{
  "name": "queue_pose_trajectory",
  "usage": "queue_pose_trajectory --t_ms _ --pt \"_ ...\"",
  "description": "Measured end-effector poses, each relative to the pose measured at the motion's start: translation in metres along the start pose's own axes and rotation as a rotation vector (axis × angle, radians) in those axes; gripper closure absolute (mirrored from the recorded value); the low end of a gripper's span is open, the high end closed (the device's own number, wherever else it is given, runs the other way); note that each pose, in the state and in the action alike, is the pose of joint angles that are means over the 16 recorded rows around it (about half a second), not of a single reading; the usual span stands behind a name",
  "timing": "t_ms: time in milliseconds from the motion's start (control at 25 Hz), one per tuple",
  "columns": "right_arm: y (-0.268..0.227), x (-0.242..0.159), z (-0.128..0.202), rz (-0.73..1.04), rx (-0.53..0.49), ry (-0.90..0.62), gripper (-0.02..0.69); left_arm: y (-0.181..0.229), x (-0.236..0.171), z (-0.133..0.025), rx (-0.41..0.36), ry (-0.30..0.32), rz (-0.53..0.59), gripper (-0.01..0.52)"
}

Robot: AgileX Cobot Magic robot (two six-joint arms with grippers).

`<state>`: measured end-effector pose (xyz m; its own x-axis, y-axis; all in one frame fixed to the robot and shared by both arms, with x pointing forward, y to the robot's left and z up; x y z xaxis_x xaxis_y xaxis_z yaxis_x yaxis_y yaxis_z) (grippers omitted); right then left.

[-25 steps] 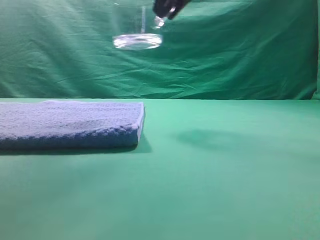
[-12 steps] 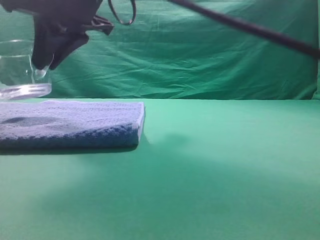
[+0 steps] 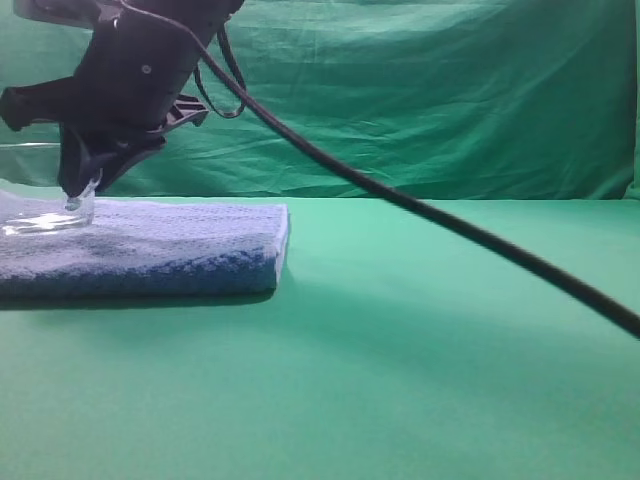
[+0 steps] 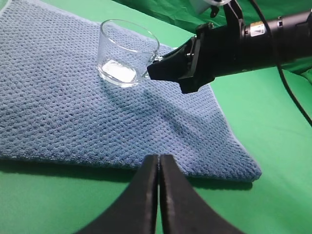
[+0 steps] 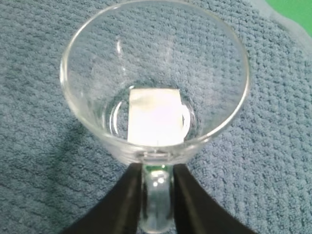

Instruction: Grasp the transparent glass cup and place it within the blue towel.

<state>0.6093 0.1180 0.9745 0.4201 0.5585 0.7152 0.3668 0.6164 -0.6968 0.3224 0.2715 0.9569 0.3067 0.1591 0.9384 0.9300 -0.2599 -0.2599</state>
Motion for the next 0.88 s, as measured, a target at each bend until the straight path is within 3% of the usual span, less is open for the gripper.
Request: queue_pose_trajectory --t_ms 160,560,880 --pt "-0.044 0.018 -0.001 0.003 0.005 0.031 0.344 0.0 0.0 0.0 0.0 0.0 0.0 0.514" --pt "-0.165 0.03 -0.011 0.102 -0.027 0.182 0.635 0.0 0.0 0.0 0.0 0.0 0.0 0.514" --pt "-0.228 0.008 -0.009 0.16 -0.079 0.256 0.665 0.0 0.0 0.0 0.0 0.0 0.0 0.514"
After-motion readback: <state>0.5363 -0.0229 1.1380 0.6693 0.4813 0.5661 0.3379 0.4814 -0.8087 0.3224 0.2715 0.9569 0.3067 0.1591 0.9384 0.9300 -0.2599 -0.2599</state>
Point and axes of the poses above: a point on each arm's last joint axis where the gripper is mounted, y pointing out along that axis toward the gripper, z along the wrist's bending axis when the last joint is at zero, x = y × z, the point moved 4 cm from there along y, pointing out along that axis toward the gripper, and after that the axes turned 11 degrees about y, right-handed, at the moved point
